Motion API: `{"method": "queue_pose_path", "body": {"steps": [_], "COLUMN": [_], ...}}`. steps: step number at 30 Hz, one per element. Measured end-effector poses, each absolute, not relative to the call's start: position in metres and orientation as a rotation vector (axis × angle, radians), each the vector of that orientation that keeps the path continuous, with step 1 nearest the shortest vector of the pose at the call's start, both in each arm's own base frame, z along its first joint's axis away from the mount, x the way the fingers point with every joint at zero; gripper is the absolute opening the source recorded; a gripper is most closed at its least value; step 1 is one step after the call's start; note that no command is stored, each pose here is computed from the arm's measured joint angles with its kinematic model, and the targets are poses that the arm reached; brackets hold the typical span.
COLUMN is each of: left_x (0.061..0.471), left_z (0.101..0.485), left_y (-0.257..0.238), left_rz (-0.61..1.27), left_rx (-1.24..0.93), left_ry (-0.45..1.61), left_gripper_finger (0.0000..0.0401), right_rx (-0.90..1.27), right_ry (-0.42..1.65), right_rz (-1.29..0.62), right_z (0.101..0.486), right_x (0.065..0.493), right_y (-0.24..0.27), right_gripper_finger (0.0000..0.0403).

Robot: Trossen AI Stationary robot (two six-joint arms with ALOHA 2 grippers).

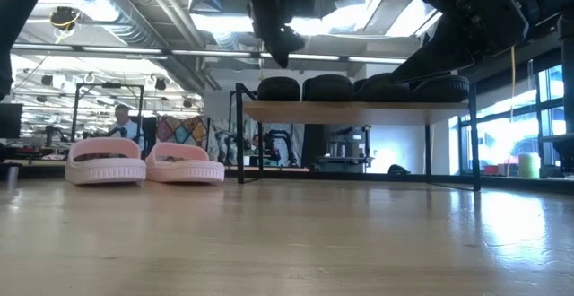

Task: Pick and place slides into the shelf
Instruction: Put the black slide on the shelf

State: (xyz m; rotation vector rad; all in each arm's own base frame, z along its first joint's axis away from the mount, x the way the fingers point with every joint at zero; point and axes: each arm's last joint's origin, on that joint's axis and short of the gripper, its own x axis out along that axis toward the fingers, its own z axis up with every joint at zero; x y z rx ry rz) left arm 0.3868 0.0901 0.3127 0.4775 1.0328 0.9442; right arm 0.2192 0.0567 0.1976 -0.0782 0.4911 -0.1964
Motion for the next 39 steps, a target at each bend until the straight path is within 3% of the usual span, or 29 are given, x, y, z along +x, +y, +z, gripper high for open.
{"method": "queue_pose_path", "body": {"steps": [8, 17, 24, 39], "left_x": [0.375, 0.371, 0.371, 0.368], "left_z": [0.327, 0.319, 0.307, 0.29], "left_y": [0.083, 0.039, 0.03, 0.043], "left_rz": [0.733, 0.535, 0.434, 0.456], "left_rx": [0.369, 0.515, 0.489, 0.476], "left_ry": [1.042, 1.177, 1.209, 1.252], "left_gripper_finger": [0.0173, 0.0173, 0.0173, 0.0173], "right_rx": [-0.067, -0.074, -0.074, -0.078], "right_ry": [0.511, 0.52, 0.52, 0.52], "right_rz": [-0.202, -0.201, -0.201, -0.201], "right_z": [0.196, 0.195, 0.195, 0.195], "right_x": [0.218, 0.218, 0.218, 0.218], "right_y": [0.056, 0.056, 0.056, 0.056], "right_gripper_finger": [0.012, 0.012, 0.012, 0.012]}}
